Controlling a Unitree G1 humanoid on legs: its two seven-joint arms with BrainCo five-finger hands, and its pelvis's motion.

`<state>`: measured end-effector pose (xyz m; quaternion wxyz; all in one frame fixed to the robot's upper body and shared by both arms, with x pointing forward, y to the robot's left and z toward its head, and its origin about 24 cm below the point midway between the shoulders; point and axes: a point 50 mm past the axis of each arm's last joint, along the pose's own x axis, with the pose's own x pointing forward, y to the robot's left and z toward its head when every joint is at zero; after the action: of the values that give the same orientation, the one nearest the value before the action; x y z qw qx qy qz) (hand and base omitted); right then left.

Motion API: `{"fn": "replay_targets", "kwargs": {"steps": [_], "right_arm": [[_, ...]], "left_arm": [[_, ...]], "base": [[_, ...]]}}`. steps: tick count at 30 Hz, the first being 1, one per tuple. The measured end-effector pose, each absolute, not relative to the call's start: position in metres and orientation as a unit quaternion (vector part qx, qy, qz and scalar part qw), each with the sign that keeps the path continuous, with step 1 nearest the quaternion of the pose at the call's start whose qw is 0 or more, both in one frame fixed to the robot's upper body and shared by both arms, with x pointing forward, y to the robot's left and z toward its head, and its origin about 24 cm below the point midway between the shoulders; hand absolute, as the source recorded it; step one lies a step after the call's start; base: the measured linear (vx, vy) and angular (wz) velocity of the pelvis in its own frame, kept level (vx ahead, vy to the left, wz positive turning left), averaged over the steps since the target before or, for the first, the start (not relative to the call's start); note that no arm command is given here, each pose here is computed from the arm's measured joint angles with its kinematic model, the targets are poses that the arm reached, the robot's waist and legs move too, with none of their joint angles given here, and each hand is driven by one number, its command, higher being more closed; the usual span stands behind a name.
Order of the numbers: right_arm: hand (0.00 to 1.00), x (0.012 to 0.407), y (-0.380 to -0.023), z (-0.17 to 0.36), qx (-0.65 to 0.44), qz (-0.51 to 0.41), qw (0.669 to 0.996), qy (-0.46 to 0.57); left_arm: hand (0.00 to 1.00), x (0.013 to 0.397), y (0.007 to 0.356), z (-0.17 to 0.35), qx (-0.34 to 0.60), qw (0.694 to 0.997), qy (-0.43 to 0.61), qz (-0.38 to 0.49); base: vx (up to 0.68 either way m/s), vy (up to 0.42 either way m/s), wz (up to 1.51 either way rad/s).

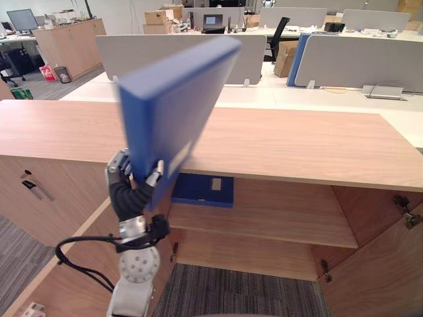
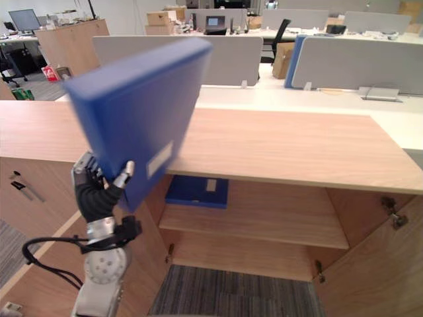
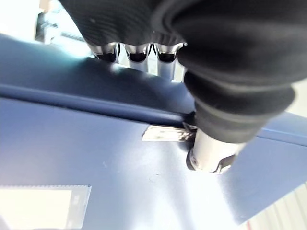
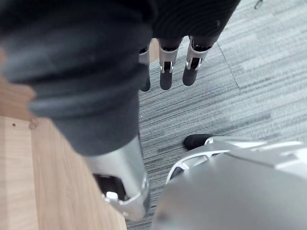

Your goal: Walk over to the cabinet, pick up the folder, carry it to the office cabinet, place the folder inside the office cabinet, then close the office cabinet door

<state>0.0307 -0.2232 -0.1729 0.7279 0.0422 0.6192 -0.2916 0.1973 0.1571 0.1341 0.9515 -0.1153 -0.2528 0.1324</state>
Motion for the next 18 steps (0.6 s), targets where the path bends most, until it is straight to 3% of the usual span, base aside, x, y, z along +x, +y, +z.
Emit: {"fn": "replay_targets", "kwargs": {"steps": [1,2,5,7,11,18], "right_arm": [[0.00,0.035,-0.220,-0.173,0.055,-0.294,0.733,0.611],[0.00,0.054,-0.215,-0.170,0.048,-0.269,0.765,0.582],[0.00,0.100,-0.197,-0.152,0.075,-0.234,0.840,0.483],[0.00,0.121,-0.185,-0.135,0.106,-0.222,0.873,0.420],[0.00,0.151,-0.184,-0.104,0.142,-0.218,0.910,0.322],[0.00,0.193,-0.213,0.003,0.186,-0.220,0.957,0.045]], "left_arm": [[1.00,0.197,0.160,0.131,-0.170,0.949,-0.238,0.116],[1.00,0.193,0.162,0.130,-0.232,0.940,-0.229,0.100],[1.00,0.186,0.169,0.130,-0.314,0.917,-0.228,0.090],[1.00,0.185,0.173,0.131,-0.354,0.901,-0.234,0.087],[1.00,0.176,0.182,0.129,-0.381,0.887,-0.243,0.092],[1.00,0.163,0.195,0.117,-0.328,0.910,-0.223,0.117]], "base": [[-0.02,0.005,-0.13],[-0.02,0.007,-0.18],[0.00,0.004,-0.17],[-0.01,0.000,-0.06],[0.03,0.004,-0.06],[0.01,-0.001,-0.07]]}}
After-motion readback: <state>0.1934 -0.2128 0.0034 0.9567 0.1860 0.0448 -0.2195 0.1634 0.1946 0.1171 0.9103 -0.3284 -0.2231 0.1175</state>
